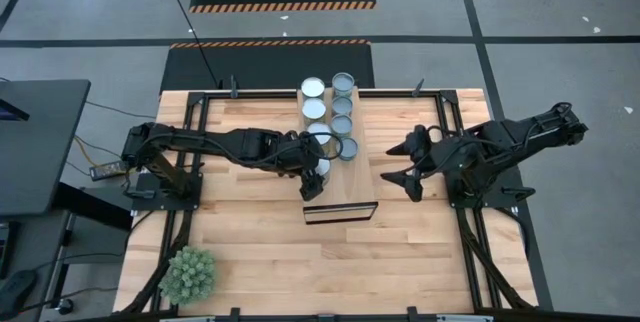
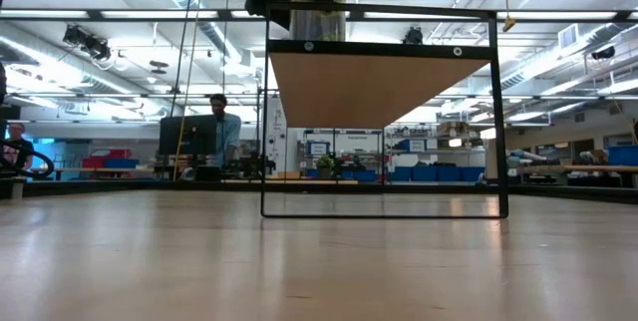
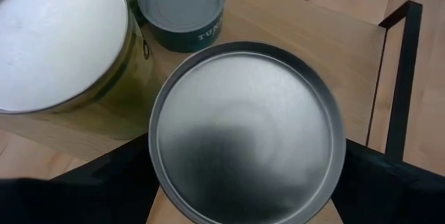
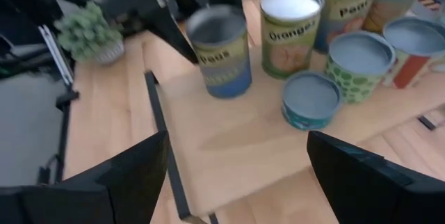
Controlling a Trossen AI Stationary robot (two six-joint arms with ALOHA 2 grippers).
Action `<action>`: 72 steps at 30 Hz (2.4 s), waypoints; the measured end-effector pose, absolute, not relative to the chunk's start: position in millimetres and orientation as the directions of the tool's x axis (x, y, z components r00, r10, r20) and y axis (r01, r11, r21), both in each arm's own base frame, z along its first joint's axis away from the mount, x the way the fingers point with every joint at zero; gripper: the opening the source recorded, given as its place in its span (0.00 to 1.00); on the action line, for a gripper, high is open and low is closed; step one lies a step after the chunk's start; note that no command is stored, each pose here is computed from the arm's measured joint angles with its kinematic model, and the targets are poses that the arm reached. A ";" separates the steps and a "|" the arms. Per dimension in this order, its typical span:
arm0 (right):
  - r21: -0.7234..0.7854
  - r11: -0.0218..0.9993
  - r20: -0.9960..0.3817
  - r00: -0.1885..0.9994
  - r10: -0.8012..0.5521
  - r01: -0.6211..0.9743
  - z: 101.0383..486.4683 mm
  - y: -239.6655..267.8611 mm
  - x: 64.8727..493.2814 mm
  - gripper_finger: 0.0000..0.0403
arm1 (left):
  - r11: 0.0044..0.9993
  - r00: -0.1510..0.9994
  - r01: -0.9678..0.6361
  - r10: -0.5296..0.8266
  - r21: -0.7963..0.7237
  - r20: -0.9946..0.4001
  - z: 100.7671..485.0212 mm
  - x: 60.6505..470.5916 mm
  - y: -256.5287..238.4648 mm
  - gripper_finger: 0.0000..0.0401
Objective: Pick and place cans onto a shelf
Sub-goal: Put the canned peas on the shelf
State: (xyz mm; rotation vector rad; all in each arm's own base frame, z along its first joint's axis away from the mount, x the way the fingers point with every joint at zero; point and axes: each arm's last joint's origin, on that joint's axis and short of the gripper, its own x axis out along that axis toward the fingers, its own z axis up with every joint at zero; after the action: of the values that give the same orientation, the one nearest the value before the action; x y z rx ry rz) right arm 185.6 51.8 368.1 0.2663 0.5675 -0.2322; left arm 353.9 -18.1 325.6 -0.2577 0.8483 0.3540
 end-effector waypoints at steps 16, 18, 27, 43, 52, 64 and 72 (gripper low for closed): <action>0.322 0.919 -0.357 0.928 -0.105 0.228 388.5 55.6 196.7 0.86 | 0.911 0.609 -0.404 0.201 -0.082 -0.767 325.7 353.8 -18.1 0.88; 0.334 0.917 -0.338 0.936 -0.102 0.221 390.5 55.9 197.6 0.86 | 0.911 0.610 -0.404 0.201 -0.082 -0.767 325.7 353.9 -18.1 0.88; 0.377 0.906 -0.262 0.960 -0.094 0.191 398.4 56.8 200.1 0.86 | 0.911 0.613 -0.404 0.201 -0.084 -0.764 326.0 354.2 -18.2 0.88; 0.390 0.903 -0.238 0.967 -0.091 0.182 400.8 57.0 200.8 0.86 | 0.917 0.658 -0.375 0.161 -0.135 -0.736 329.3 358.4 -19.8 0.88; 0.389 0.903 -0.238 0.967 -0.091 0.181 400.8 57.0 200.7 0.86 | 0.916 0.651 -0.379 0.165 -0.130 -0.741 328.9 357.7 -18.5 0.88; 0.389 0.903 -0.238 0.967 -0.091 0.181 400.8 57.0 200.7 0.86 | 0.912 0.648 -0.395 0.188 -0.115 -0.738 329.0 357.7 -16.8 0.88; 0.389 0.903 -0.238 0.967 -0.091 0.181 400.8 57.0 200.8 0.86 | 0.914 0.649 -0.391 0.188 -0.112 -0.737 329.0 357.7 -16.9 0.88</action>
State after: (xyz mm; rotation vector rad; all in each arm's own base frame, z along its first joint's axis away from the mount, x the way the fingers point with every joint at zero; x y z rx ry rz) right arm 200.8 57.0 400.8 0.4217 0.2178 -0.1422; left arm 357.7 -16.9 329.0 -0.2723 0.8007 0.3335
